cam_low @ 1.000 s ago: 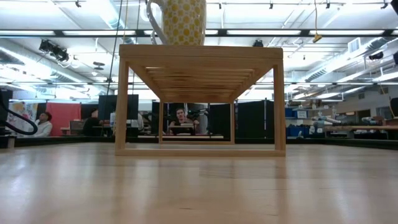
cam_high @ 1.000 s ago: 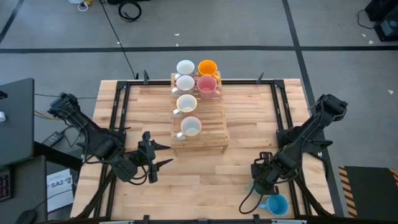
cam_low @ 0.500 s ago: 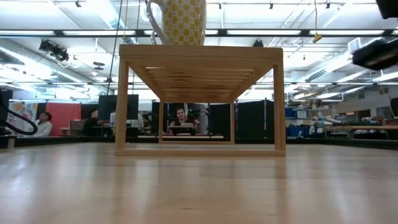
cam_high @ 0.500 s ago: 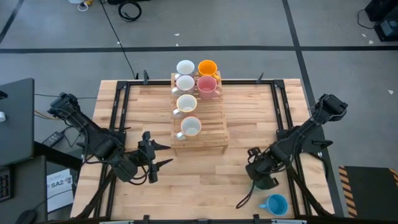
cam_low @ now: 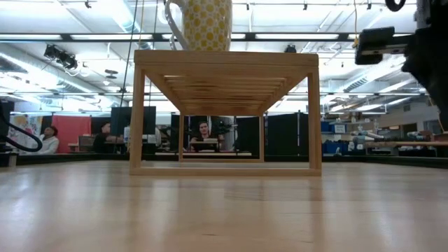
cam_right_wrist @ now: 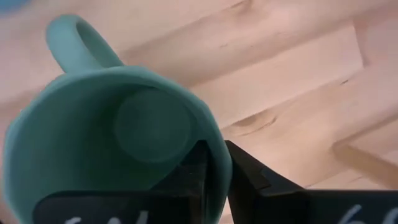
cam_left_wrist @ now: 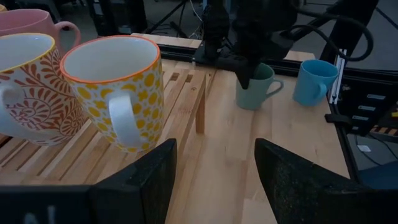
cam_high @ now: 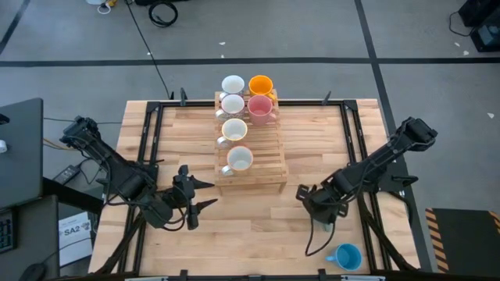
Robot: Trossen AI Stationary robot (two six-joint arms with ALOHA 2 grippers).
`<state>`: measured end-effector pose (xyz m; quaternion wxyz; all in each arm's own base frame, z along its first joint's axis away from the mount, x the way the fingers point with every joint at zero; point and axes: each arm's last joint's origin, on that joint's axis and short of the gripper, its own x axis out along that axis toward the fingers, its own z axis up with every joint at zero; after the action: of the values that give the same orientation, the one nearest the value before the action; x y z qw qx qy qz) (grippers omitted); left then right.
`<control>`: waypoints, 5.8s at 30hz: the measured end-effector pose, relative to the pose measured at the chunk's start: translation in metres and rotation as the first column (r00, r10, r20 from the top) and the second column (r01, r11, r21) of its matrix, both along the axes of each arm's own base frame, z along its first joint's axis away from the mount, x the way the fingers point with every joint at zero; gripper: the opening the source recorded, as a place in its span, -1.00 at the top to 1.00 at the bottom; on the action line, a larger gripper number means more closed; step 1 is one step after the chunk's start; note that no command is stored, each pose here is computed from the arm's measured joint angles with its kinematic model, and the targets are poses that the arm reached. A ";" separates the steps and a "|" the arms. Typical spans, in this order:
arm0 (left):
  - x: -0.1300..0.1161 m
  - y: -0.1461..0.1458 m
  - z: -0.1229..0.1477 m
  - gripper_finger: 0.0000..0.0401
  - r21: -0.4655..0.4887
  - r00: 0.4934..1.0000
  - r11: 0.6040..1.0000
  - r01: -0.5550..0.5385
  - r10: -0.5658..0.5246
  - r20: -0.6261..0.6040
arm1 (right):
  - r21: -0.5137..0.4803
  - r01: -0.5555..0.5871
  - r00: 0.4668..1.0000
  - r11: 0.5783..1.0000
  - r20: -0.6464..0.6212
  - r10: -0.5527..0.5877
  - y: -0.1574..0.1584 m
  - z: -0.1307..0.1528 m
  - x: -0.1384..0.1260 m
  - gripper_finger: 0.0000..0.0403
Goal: Place coffee mugs
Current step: Put the green cup on the shelf aligned with the other pink cup
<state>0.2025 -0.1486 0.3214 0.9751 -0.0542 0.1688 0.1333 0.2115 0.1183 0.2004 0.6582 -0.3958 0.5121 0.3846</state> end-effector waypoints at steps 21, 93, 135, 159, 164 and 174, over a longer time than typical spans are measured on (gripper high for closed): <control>0.000 0.000 0.000 -0.12 0.000 1.000 1.000 0.001 -0.001 0.000 | -0.042 -0.071 0.997 0.997 0.033 0.072 -0.007 -0.002 0.006 0.53; 0.000 0.000 0.000 -0.12 0.002 1.000 1.000 0.005 -0.005 -0.003 | 0.157 0.953 0.285 0.261 -0.161 -0.945 -0.029 0.012 -0.056 0.30; 0.000 0.000 0.000 -0.12 0.002 1.000 1.000 0.004 -0.004 -0.003 | 0.158 0.699 0.705 0.697 0.011 -0.709 -0.039 -0.004 -0.002 0.81; 0.000 0.000 0.000 -0.12 0.003 1.000 1.000 0.004 -0.004 -0.003 | 0.136 0.669 0.727 0.731 0.084 -0.681 -0.063 -0.003 0.008 0.47; 0.000 0.000 0.000 -0.12 0.003 1.000 1.000 0.004 -0.004 -0.003 | 0.136 0.669 0.727 0.731 0.085 -0.681 -0.063 -0.003 0.008 0.28; 0.000 0.000 0.000 -0.12 0.002 1.000 1.000 0.005 -0.005 -0.003 | 0.128 0.672 0.723 0.729 0.098 -0.684 -0.064 -0.003 0.008 0.18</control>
<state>0.2025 -0.1486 0.3213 0.9752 -0.0525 0.1702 0.1314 0.2197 0.0547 0.1974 0.8031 -0.1788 0.5577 0.1098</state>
